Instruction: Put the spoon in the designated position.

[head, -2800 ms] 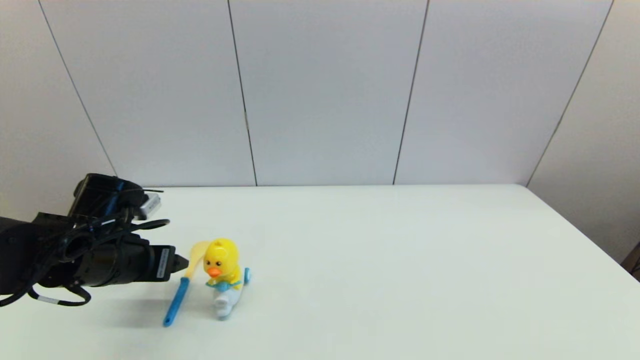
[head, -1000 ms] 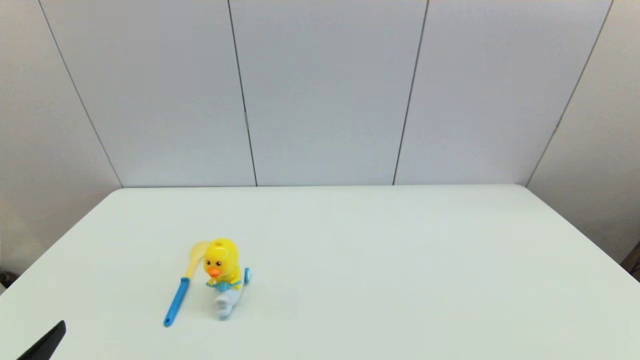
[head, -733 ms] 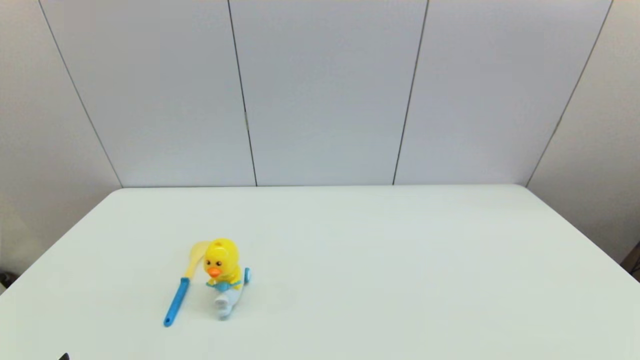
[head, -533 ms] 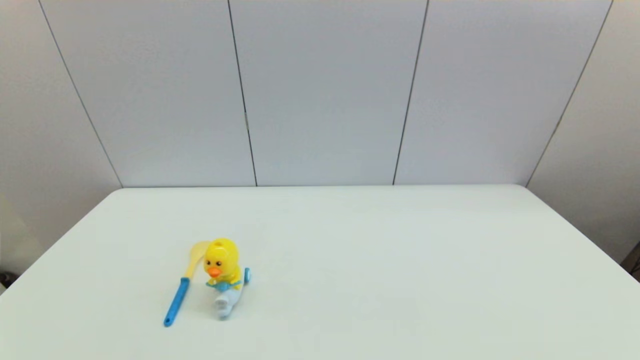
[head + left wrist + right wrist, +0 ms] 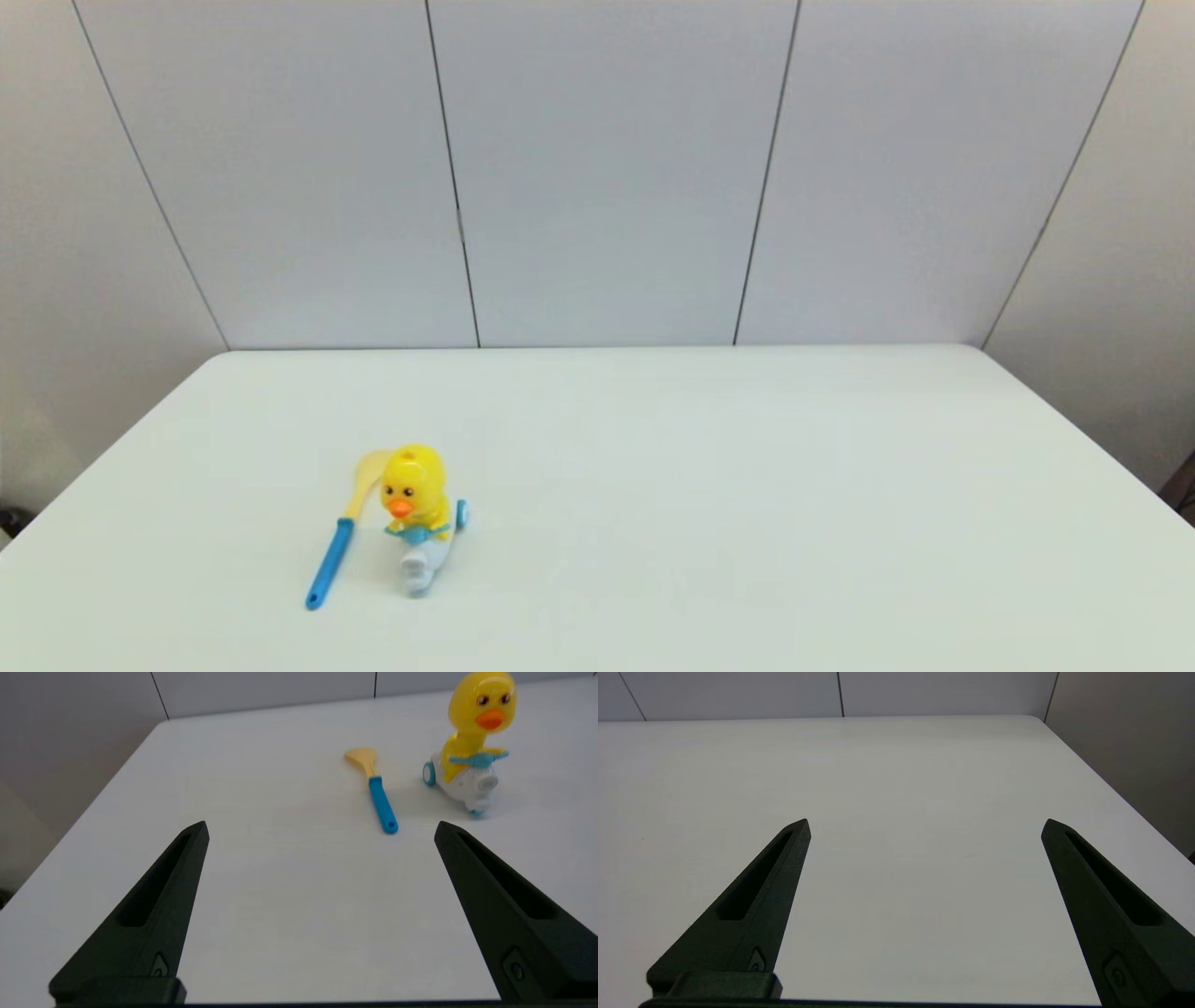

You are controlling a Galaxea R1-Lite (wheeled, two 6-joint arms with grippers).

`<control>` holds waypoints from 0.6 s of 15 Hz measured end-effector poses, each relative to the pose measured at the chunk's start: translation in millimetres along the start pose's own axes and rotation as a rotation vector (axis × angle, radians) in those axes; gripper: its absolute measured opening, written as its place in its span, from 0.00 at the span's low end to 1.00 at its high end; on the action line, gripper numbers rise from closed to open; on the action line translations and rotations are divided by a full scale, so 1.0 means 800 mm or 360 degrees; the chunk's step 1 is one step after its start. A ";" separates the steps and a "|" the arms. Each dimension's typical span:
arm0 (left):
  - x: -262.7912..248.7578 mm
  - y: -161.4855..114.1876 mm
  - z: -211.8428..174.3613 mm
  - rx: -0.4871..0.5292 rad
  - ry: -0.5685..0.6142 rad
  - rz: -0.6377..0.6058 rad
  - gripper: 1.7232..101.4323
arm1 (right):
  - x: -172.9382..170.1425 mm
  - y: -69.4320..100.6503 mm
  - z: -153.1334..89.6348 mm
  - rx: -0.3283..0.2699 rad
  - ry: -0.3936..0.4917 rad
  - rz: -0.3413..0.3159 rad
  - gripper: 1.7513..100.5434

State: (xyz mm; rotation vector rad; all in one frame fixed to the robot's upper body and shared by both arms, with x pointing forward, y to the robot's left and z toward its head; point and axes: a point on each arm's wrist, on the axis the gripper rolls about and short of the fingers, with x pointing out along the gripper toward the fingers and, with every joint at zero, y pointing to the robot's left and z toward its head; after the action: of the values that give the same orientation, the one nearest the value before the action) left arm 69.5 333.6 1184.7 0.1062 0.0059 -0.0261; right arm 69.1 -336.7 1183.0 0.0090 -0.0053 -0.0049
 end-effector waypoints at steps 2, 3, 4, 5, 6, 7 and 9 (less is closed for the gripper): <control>0.000 0.000 -0.001 -0.0060 -0.0017 0.0007 0.96 | 0.000 0.000 0.000 0.0000 -0.0001 0.0000 0.97; -0.001 0.000 -0.001 -0.0092 -0.0020 0.0010 0.96 | 0.000 0.000 0.000 0.0000 0.0000 0.0001 0.97; -0.001 0.000 -0.002 -0.0124 -0.0022 0.0014 0.96 | 0.000 0.000 0.000 0.0000 0.0000 0.0001 0.97; -0.001 0.000 -0.002 -0.0152 -0.0024 0.0015 0.96 | 0.000 0.000 0.000 0.0000 0.0000 0.0000 0.97; -0.001 0.000 -0.002 -0.0163 -0.0024 0.0016 0.96 | 0.000 0.000 0.000 0.0000 0.0000 0.0001 0.97; -0.001 0.000 -0.002 -0.0167 -0.0026 0.0016 0.96 | 0.000 0.000 0.000 0.0000 0.0000 0.0000 0.97; -0.001 0.000 -0.002 -0.0167 -0.0027 0.0017 0.96 | 0.000 0.000 0.000 0.0000 0.0000 0.0000 0.97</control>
State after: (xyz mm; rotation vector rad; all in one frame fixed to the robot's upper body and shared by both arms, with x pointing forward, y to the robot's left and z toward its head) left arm 69.0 333.8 1183.4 0.0012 -0.0102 -0.0162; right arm 69.1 -336.7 1183.0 0.0092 -0.0053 -0.0049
